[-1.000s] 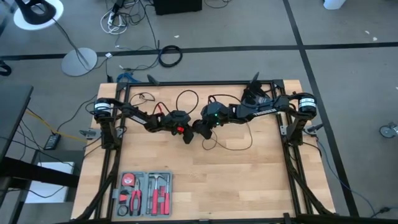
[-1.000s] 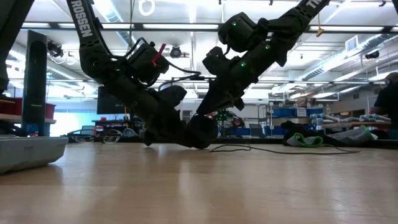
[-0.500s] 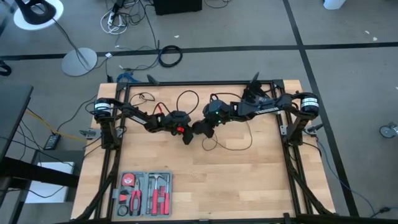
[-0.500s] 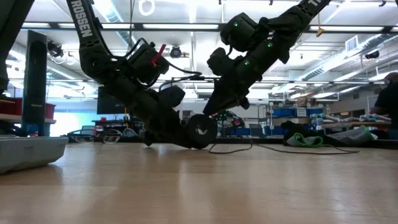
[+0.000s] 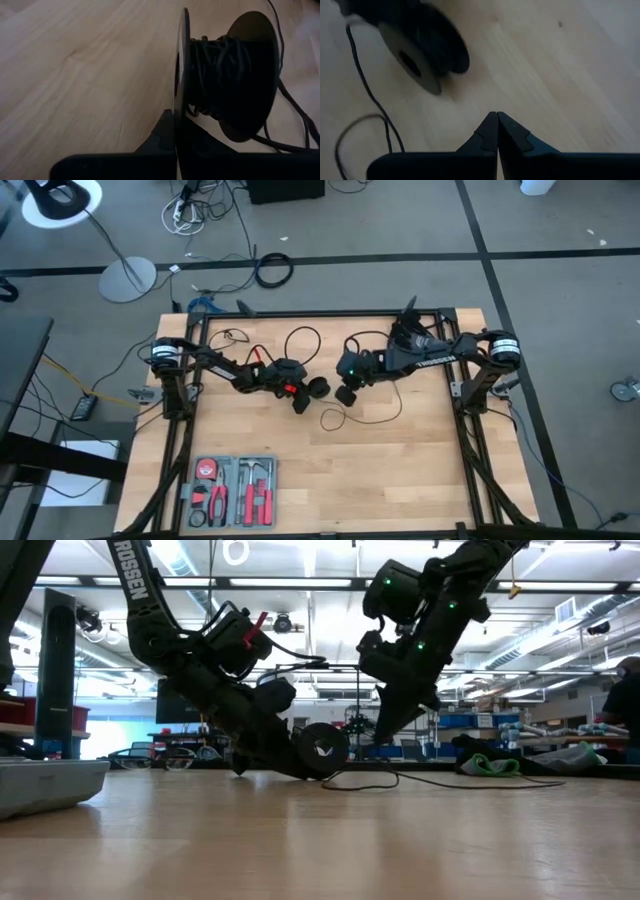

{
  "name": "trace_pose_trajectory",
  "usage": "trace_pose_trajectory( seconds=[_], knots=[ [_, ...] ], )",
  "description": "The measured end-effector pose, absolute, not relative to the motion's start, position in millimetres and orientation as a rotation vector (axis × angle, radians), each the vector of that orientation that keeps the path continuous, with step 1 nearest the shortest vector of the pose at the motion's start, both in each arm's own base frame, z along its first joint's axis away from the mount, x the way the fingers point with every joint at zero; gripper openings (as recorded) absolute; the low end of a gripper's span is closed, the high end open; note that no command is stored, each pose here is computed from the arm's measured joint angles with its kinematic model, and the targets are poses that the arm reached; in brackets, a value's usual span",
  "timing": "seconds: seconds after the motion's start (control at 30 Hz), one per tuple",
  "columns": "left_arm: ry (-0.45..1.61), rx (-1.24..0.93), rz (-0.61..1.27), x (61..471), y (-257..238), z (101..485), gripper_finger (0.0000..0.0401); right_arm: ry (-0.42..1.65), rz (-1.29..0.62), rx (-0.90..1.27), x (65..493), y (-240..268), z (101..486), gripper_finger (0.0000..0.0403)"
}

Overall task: Coil cords
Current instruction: Coil the black wire onto the black spool

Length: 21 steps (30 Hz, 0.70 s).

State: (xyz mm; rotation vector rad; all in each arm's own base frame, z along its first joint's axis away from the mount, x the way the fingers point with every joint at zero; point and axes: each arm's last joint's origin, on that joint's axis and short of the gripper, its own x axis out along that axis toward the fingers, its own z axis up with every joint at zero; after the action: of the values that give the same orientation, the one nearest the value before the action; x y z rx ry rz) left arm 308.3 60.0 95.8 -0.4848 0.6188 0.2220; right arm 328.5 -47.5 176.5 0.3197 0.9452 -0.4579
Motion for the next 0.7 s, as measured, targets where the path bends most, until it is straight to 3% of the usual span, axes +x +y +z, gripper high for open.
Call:
trace_pose_trajectory(
  seconds=[0.23, 0.43, 0.7],
  knots=[
    [0.620, -0.486, 0.221, 308, 60, 96, 0.0000, 0.882, -0.548, 0.238, 327, -16, 169, 0.0001],
    [0.623, -0.490, 0.213, 308, 60, 96, 0.0000, 0.765, -0.491, 0.347, 300, 3, 152, 0.0001],
    [0.622, -0.492, 0.203, 308, 60, 96, 0.0000, 0.243, -0.431, 0.485, 226, -1, 141, 0.0000]
  ],
)
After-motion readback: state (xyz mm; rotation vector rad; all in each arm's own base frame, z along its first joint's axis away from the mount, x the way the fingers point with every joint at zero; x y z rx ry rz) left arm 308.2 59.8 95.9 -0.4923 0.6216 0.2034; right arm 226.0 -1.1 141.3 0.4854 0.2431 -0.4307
